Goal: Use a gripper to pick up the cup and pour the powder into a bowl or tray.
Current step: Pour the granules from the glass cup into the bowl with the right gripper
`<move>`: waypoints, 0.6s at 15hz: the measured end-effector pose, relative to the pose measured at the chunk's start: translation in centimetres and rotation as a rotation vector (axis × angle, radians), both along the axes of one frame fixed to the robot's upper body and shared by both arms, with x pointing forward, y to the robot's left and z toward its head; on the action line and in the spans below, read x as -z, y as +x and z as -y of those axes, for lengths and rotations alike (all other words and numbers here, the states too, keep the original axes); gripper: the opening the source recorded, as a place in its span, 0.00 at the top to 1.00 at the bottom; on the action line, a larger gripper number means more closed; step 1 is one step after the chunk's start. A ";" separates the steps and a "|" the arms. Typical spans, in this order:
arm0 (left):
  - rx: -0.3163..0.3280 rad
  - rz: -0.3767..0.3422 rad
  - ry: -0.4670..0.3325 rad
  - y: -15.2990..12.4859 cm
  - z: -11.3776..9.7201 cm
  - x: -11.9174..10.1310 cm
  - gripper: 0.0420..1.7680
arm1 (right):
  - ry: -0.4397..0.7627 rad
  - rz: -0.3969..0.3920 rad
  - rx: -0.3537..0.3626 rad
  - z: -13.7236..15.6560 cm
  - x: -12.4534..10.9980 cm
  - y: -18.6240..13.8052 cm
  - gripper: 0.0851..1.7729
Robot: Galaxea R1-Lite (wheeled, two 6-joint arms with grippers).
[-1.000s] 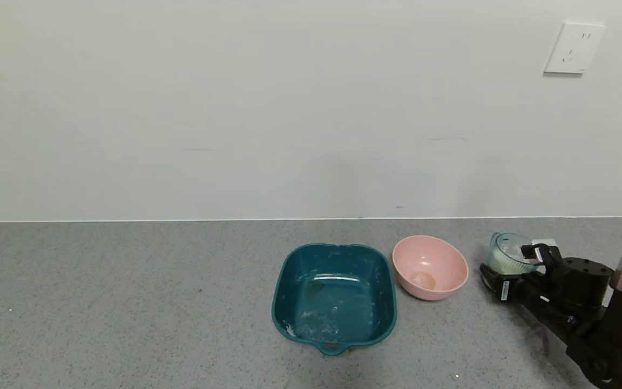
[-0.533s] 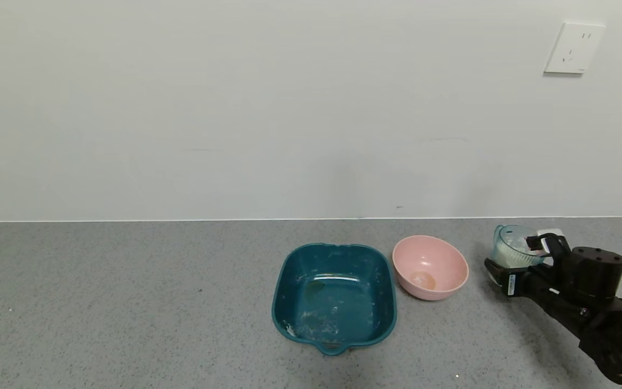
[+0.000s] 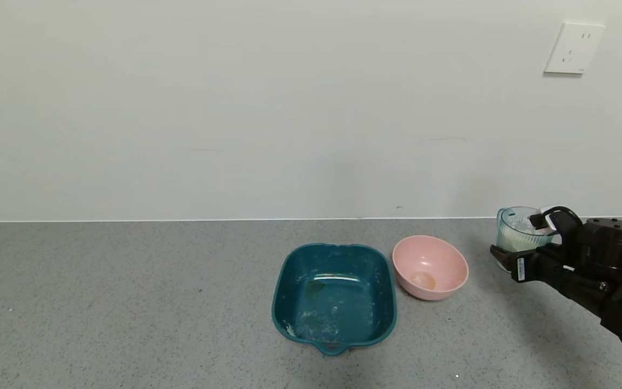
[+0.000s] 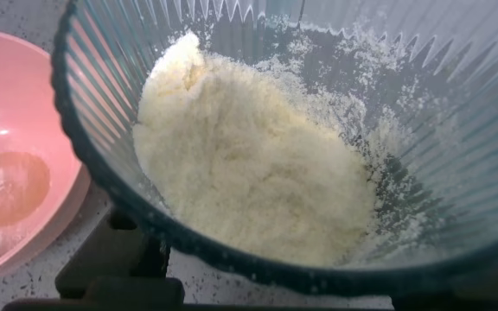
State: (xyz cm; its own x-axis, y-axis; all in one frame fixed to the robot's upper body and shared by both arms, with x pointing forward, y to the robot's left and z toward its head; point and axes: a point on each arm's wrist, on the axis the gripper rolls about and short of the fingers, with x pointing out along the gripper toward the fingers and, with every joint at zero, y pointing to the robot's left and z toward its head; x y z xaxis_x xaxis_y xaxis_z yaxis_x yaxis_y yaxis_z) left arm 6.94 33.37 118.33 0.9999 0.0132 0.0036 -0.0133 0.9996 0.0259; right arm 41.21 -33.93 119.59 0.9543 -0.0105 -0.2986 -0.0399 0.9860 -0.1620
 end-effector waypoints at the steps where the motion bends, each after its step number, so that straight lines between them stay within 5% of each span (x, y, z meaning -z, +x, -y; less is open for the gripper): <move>1: 0.000 0.000 0.000 0.0 0.0 0.0 0.03 | -0.008 0.002 -0.006 -0.1 -0.6 0.1 0.26; 9: 0.000 0.000 0.000 0.0 0.0 0.0 0.03 | -0.291 0.061 -0.115 -1.2 -3.1 0.9 0.26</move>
